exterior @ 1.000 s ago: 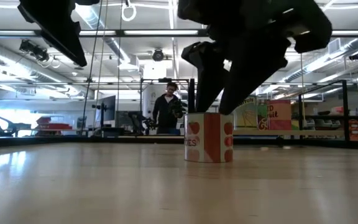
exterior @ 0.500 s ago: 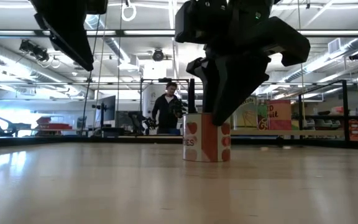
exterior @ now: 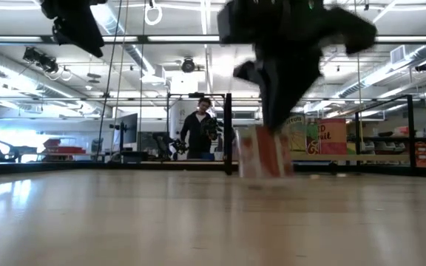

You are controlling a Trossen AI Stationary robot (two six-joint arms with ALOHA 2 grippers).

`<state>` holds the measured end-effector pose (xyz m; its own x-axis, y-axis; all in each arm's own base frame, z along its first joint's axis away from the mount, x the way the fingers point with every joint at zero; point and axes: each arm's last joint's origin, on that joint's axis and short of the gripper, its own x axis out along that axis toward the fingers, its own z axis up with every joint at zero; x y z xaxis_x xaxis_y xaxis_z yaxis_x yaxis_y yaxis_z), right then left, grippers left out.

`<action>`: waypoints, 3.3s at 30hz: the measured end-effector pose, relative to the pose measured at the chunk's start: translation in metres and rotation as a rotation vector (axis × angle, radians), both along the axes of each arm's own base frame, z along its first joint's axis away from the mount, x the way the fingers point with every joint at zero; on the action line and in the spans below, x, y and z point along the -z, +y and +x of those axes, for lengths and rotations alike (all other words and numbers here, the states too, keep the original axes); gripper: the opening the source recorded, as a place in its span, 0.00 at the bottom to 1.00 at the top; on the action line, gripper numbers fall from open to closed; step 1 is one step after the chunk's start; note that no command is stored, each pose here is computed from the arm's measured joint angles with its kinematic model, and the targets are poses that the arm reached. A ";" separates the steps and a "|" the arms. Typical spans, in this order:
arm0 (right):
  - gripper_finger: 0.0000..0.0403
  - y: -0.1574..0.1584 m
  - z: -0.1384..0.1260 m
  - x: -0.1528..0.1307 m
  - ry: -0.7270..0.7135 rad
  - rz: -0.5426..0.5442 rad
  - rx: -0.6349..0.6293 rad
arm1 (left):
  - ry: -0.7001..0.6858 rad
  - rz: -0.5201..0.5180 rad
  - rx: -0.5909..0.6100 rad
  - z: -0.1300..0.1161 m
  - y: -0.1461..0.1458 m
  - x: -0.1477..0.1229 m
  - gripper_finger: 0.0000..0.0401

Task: Pick and place cans onto a shelf
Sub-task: Put the red/white can on the shelf, then put the green can on the shelf

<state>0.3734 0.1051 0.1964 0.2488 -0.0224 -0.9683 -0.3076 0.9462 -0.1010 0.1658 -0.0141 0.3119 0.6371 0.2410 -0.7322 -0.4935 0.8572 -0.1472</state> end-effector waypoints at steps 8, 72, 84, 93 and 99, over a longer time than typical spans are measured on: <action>0.02 -0.064 -0.026 -0.087 -0.019 -0.092 0.220 | -0.012 0.133 -0.029 -0.015 0.010 -0.008 0.44; 0.15 -0.230 -0.044 -0.135 -0.326 -0.071 0.553 | -0.077 0.016 0.163 -0.033 0.005 -0.091 0.44; 0.03 -0.116 -0.054 -0.178 -0.481 -0.024 0.286 | 0.388 -0.445 0.236 -0.029 -0.048 0.021 0.43; 0.02 -0.089 -0.051 -0.172 -0.473 -0.004 0.322 | 0.559 -0.467 0.328 -0.016 -0.099 0.049 0.43; 0.01 -0.088 -0.051 -0.172 -0.469 0.005 0.325 | 0.711 -0.439 0.335 -0.020 -0.126 0.068 0.43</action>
